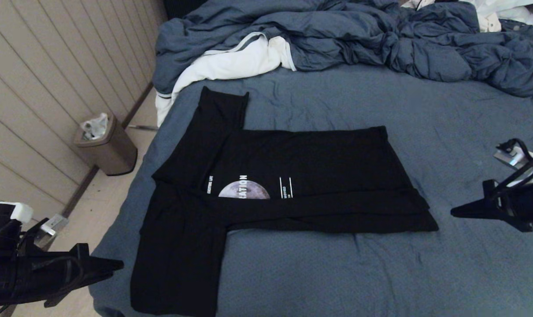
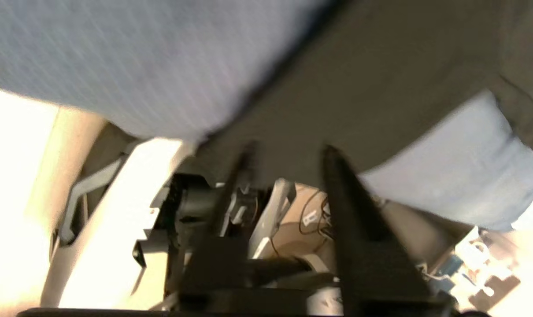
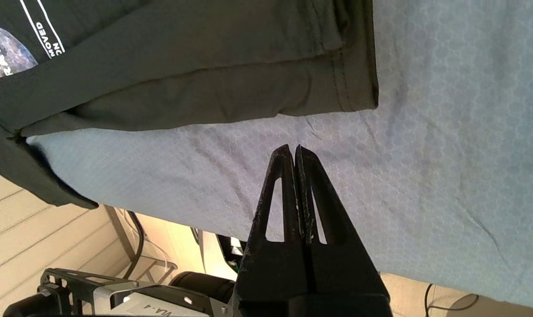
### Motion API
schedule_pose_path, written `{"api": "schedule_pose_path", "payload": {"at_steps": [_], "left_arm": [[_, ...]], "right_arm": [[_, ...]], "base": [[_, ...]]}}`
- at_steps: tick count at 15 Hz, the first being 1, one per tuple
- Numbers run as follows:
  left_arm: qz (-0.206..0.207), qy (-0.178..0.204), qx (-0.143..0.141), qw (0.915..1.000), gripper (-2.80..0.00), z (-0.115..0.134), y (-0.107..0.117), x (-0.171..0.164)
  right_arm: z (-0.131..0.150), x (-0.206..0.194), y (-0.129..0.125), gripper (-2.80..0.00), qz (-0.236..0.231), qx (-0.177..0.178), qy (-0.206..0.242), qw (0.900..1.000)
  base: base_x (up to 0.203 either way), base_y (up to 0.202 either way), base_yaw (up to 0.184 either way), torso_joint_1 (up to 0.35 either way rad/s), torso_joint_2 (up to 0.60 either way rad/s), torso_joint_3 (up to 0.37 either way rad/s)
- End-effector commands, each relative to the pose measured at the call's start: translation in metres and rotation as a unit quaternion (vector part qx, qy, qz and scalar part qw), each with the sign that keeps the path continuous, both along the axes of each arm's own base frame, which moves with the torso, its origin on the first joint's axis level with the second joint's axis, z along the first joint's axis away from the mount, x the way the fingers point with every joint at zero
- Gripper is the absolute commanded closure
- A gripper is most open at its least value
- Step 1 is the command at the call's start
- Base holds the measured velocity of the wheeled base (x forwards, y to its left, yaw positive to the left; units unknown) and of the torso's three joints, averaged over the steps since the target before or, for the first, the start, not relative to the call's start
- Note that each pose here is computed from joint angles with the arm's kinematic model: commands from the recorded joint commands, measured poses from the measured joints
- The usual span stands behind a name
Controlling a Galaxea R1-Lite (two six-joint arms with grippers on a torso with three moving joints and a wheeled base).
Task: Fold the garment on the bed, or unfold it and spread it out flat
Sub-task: Fold the black T-shirt
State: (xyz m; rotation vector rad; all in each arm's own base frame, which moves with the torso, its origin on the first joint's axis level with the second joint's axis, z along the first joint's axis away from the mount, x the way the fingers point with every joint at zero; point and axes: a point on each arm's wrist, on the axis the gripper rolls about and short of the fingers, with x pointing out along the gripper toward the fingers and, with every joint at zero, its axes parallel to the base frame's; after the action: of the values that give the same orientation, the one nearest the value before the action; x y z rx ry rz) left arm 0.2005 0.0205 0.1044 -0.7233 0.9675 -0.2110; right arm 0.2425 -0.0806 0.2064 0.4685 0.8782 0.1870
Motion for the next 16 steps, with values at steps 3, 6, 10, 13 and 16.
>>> {"api": "schedule_pose_path", "payload": {"at_steps": [3,6,10,13,16], "left_arm": [[-0.009,0.036,-0.008,0.9993,-2.8,-0.021,-0.001,0.014],[-0.045,0.045,-0.002,0.998,-2.8,-0.029,-0.017,0.018],[-0.066,0.054,0.005,0.9964,-2.8,-0.037,-0.029,0.029],[-0.077,0.057,0.004,0.9954,-2.8,-0.042,-0.036,0.031],[-0.085,0.053,0.004,0.995,0.0,-0.041,-0.039,0.032]], "right_arm": [[-0.003,0.004,-0.001,0.0,0.003,0.003,0.004,1.0],[-0.008,0.009,-0.003,0.0,0.003,0.006,0.012,1.0],[-0.011,0.014,-0.003,0.0,0.005,0.008,0.015,1.0],[-0.013,0.016,-0.005,0.0,0.005,0.009,0.019,1.0],[-0.016,0.017,-0.006,0.0,0.005,0.01,0.023,1.0]], "base": [[0.0,0.0,0.0,0.0,0.0,0.0],[0.0,0.0,0.0,0.0,0.0,0.0],[0.0,0.0,0.0,0.0,0.0,0.0],[0.0,0.0,0.0,0.0,0.0,0.0],[0.0,0.0,0.0,0.0,0.0,0.0]]}}
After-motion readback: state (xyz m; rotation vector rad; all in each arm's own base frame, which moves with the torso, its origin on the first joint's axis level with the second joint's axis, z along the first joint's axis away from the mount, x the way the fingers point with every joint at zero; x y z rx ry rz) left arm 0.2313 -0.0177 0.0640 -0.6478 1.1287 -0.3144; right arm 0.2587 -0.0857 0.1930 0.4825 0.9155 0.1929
